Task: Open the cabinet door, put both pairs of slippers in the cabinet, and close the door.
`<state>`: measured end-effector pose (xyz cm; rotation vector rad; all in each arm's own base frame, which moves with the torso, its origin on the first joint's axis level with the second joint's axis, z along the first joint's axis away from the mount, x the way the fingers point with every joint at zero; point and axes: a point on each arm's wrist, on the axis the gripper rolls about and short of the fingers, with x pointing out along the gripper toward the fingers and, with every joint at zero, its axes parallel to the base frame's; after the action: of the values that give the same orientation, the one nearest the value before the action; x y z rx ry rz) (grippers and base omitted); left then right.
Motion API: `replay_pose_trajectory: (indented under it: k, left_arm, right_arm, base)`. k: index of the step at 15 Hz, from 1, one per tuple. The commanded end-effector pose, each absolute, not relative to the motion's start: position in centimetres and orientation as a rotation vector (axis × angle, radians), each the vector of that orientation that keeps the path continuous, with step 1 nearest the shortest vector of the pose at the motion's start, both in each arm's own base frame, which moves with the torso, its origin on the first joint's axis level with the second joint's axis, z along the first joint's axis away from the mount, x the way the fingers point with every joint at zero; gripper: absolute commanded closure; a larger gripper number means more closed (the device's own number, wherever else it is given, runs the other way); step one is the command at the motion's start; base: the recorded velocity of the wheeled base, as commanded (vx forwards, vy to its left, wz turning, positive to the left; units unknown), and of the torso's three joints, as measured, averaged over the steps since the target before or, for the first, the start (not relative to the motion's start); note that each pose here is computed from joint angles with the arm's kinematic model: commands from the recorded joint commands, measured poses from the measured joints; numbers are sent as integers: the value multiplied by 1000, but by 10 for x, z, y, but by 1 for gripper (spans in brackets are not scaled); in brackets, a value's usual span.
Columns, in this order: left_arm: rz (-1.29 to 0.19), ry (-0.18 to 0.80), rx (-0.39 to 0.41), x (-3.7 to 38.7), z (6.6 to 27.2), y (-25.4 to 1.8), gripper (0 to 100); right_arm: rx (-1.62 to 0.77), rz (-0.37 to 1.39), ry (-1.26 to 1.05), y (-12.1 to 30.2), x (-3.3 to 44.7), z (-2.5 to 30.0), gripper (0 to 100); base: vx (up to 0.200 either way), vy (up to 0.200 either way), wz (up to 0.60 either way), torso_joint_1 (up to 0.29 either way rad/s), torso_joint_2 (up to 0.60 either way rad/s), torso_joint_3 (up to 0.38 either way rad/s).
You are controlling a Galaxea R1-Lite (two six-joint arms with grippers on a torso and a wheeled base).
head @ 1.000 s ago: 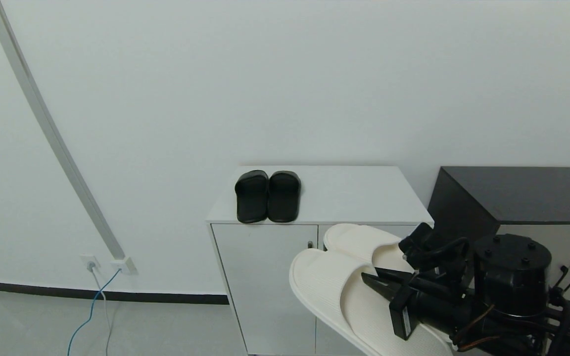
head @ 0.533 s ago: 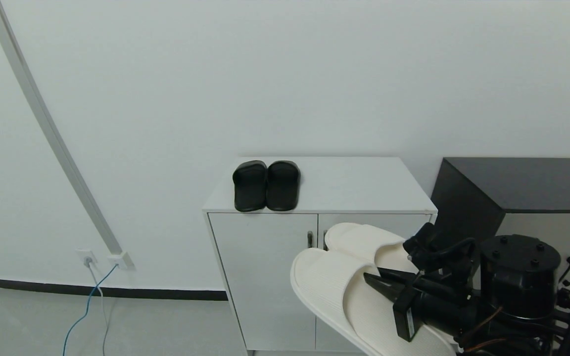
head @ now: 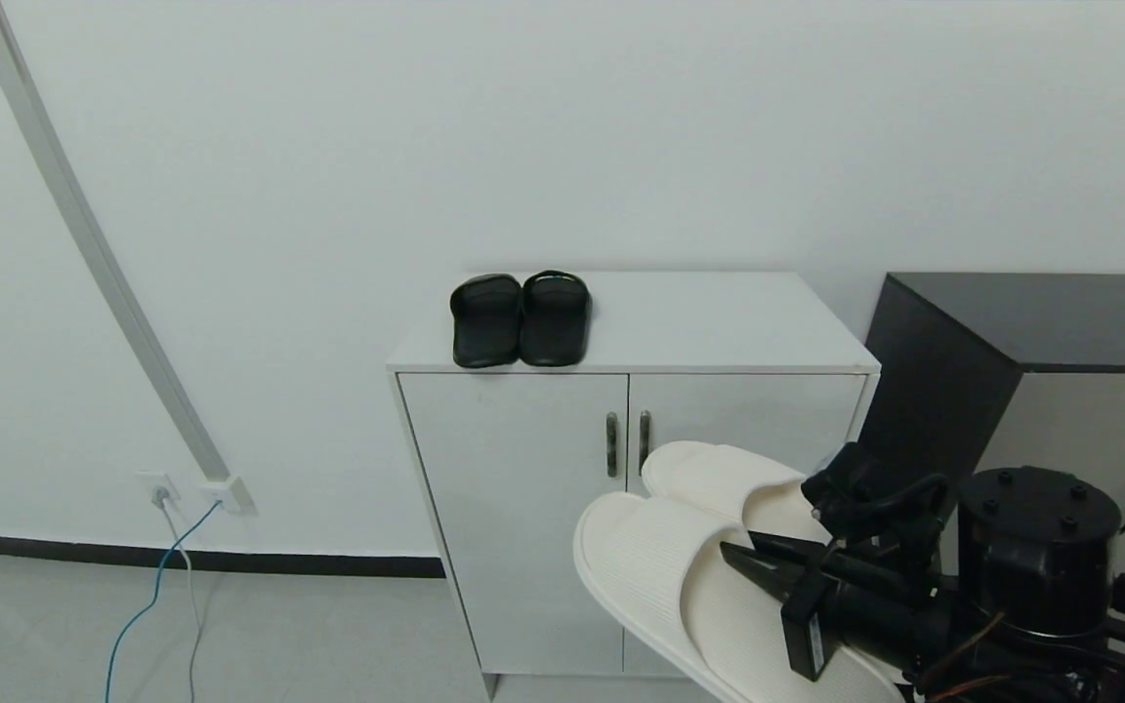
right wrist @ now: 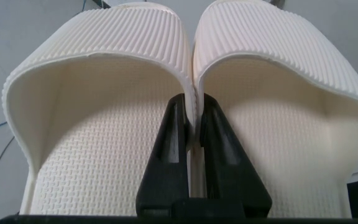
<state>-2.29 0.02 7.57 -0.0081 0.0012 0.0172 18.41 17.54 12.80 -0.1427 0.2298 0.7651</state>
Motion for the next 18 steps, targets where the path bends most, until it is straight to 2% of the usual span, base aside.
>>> replay_pose_trajectory:
  k: [1, 10, 18]
  left_arm:
    - [17, 0, -9, -23, 76, 0, 0]
    - [17, 1, -9, -23, 76, 0, 0]
    - [15, 1, -9, -23, 76, 0, 0]
  right_arm:
    - [-142, 764, 224, 174, 183, 129, 100]
    - [-149, 768, 213, 173, 181, 132, 100]
    - [-154, 779, 216, 173, 177, 131, 100]
  base:
    - [0, 0, 0, -203, 530, 325]
    - [0, 0, 0, -179, 506, 321]
    - [0, 0, 0, -107, 463, 350]
